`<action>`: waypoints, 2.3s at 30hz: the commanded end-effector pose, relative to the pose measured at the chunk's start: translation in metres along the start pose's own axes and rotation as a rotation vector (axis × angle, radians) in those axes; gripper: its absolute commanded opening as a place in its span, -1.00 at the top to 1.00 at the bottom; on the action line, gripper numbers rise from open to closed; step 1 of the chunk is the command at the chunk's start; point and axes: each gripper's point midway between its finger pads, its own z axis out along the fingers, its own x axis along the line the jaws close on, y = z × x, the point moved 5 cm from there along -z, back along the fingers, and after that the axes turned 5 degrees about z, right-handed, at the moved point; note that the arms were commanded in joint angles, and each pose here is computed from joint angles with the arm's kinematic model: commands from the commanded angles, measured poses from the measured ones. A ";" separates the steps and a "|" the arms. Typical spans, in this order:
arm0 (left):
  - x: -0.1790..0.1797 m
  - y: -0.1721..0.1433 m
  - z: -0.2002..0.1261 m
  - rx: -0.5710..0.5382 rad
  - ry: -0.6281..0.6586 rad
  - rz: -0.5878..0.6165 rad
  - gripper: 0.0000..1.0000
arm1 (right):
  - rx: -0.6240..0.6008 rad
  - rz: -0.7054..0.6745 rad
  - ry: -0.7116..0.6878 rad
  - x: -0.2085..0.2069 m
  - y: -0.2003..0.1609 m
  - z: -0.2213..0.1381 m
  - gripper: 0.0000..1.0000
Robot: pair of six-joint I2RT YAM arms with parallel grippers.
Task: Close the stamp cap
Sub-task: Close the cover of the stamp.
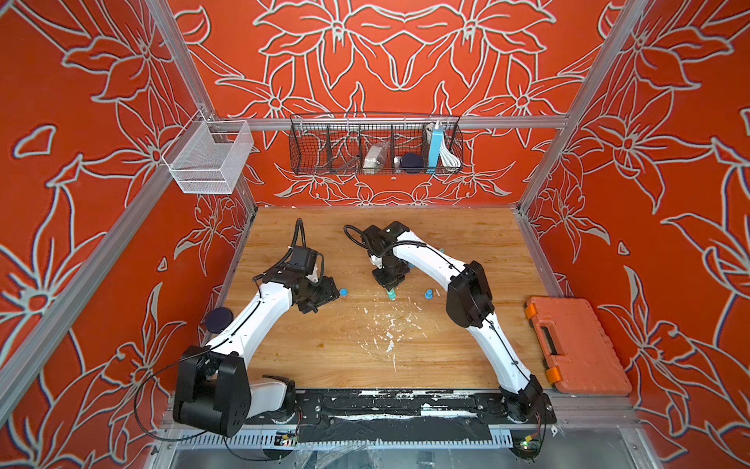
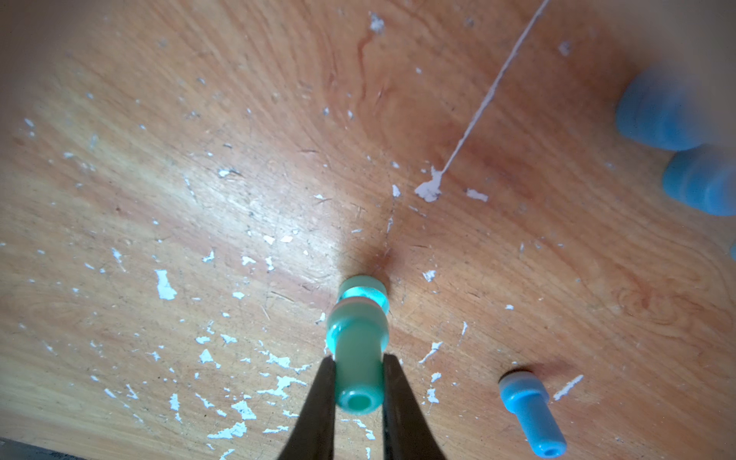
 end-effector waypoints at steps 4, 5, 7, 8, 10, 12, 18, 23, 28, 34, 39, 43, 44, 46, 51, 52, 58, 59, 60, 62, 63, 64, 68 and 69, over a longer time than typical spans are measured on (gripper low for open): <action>0.002 -0.001 -0.001 0.008 0.000 0.003 -0.46 | 0.051 0.005 -0.005 0.002 -0.009 0.012 0.96; 0.003 -0.002 -0.001 0.008 0.001 0.002 -0.47 | 0.051 0.005 -0.006 0.002 -0.010 0.012 0.96; 0.003 -0.002 -0.001 0.007 0.001 0.003 -0.47 | 0.051 0.006 -0.010 0.001 -0.011 0.013 0.96; 0.003 -0.002 -0.002 0.007 0.000 0.003 -0.46 | 0.051 0.007 -0.010 0.000 -0.011 0.013 0.96; 0.003 -0.003 -0.002 0.007 0.001 0.002 -0.46 | 0.052 0.009 -0.013 0.000 -0.012 0.014 0.96; 0.004 -0.003 -0.002 0.008 0.003 0.002 -0.46 | 0.055 0.007 -0.011 0.001 -0.012 0.016 0.96; 0.005 -0.004 -0.004 0.004 0.003 0.002 -0.47 | 0.056 0.005 -0.020 -0.002 -0.011 0.019 0.96; 0.006 -0.004 -0.004 0.003 0.004 -0.001 -0.46 | 0.060 0.006 -0.023 -0.004 -0.008 0.022 0.96; 0.005 -0.004 -0.004 0.005 0.001 -0.003 -0.46 | 0.073 0.002 -0.019 -0.004 -0.006 0.029 0.96; 0.005 -0.004 -0.004 0.008 0.001 0.001 -0.47 | 0.089 0.004 -0.004 -0.006 -0.002 0.034 0.97; 0.004 -0.001 -0.006 -0.001 -0.003 0.003 -0.46 | 0.080 -0.002 0.000 -0.006 -0.001 0.023 0.98; 0.004 0.000 -0.005 0.001 -0.005 0.000 -0.47 | 0.060 0.001 0.000 -0.007 -0.002 0.016 0.98; 0.004 0.000 -0.005 0.000 -0.006 0.001 -0.47 | 0.060 0.000 -0.001 -0.007 -0.003 0.017 0.98; 0.004 0.000 -0.004 0.003 -0.007 0.000 -0.46 | 0.074 0.001 -0.009 -0.008 -0.004 0.022 0.98; 0.003 0.001 -0.004 0.001 -0.009 0.001 -0.47 | 0.044 0.002 -0.045 -0.011 -0.016 0.038 0.97; 0.003 0.001 -0.004 0.000 -0.009 0.001 -0.47 | 0.020 0.014 -0.057 -0.013 -0.018 0.038 0.98; 0.003 0.002 -0.003 0.002 -0.008 -0.001 -0.46 | 0.000 0.056 -0.149 -0.029 -0.035 0.054 1.00; 0.003 0.002 -0.002 0.004 -0.007 -0.002 -0.47 | 0.003 0.056 -0.165 -0.032 -0.035 0.054 1.00; 0.002 0.003 -0.002 0.006 -0.008 -0.001 -0.46 | 0.003 0.058 -0.178 -0.035 -0.033 0.054 1.00; 0.002 0.004 -0.002 0.006 -0.009 -0.001 -0.46 | -0.003 0.070 -0.180 -0.043 -0.029 0.053 1.00; 0.002 0.004 -0.002 0.005 -0.009 0.000 -0.47 | -0.003 0.076 -0.178 -0.048 -0.026 0.053 1.00; 0.001 0.005 -0.002 0.004 -0.008 0.000 -0.47 | -0.001 0.081 -0.177 -0.053 -0.024 0.053 1.00; 0.002 0.004 -0.003 0.006 -0.003 0.003 -0.46 | 0.023 0.101 -0.188 -0.077 -0.015 0.056 1.00; 0.003 0.003 -0.002 0.008 -0.002 0.002 -0.46 | 0.024 0.110 -0.186 -0.084 -0.013 0.056 1.00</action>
